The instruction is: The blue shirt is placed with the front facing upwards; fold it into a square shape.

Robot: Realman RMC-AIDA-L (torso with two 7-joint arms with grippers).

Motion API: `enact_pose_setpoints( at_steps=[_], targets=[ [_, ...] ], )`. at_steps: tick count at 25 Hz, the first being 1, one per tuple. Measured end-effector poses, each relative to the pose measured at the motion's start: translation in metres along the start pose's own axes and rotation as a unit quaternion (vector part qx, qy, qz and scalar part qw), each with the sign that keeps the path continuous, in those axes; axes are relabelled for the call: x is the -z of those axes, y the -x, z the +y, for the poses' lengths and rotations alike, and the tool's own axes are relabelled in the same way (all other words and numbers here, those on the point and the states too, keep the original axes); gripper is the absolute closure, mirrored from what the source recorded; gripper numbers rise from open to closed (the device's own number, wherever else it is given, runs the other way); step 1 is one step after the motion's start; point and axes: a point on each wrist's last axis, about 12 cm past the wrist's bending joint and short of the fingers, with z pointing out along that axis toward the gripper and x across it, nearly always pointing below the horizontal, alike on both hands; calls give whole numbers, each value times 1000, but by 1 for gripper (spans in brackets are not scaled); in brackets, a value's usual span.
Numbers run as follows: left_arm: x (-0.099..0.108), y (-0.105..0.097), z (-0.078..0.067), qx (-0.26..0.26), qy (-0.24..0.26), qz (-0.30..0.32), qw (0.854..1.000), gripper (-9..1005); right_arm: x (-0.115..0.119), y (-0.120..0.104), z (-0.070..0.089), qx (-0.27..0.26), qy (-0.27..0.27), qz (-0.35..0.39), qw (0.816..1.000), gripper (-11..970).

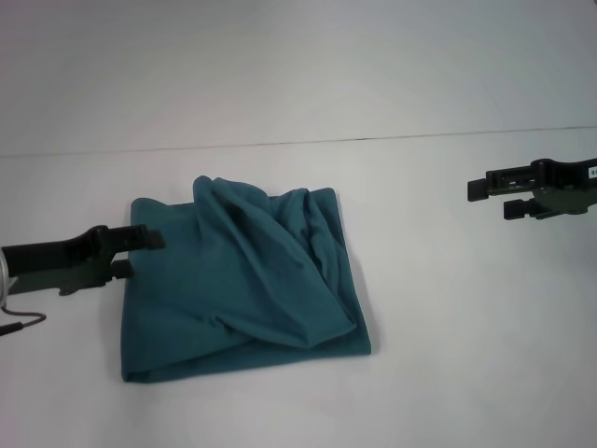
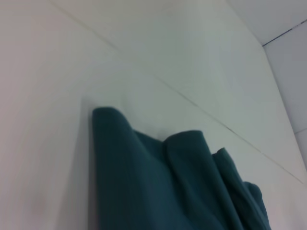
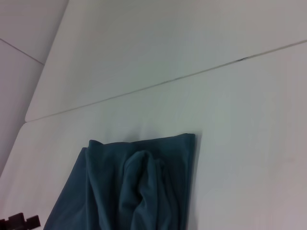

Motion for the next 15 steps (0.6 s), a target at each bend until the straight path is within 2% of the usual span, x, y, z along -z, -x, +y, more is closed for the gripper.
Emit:
enact_pose_setpoints(
  at_steps=[2, 8, 11, 15],
  targets=[
    [-1, -3, 2, 14, -1, 1, 1000, 336, 0, 0, 0, 0, 1, 0, 1000, 20],
    [2, -9, 10, 39, -4, -4, 999, 242, -1, -1, 0, 1, 3, 0, 1000, 20],
    [-3, -16, 12, 47, -7, 4, 999, 242, -1, -1, 0, 1, 3, 0, 1000, 20],
    [-8, -18, 7, 40, -14, 10, 999, 241, -1, 0, 1, 2, 4, -1, 1000, 20]
  ],
)
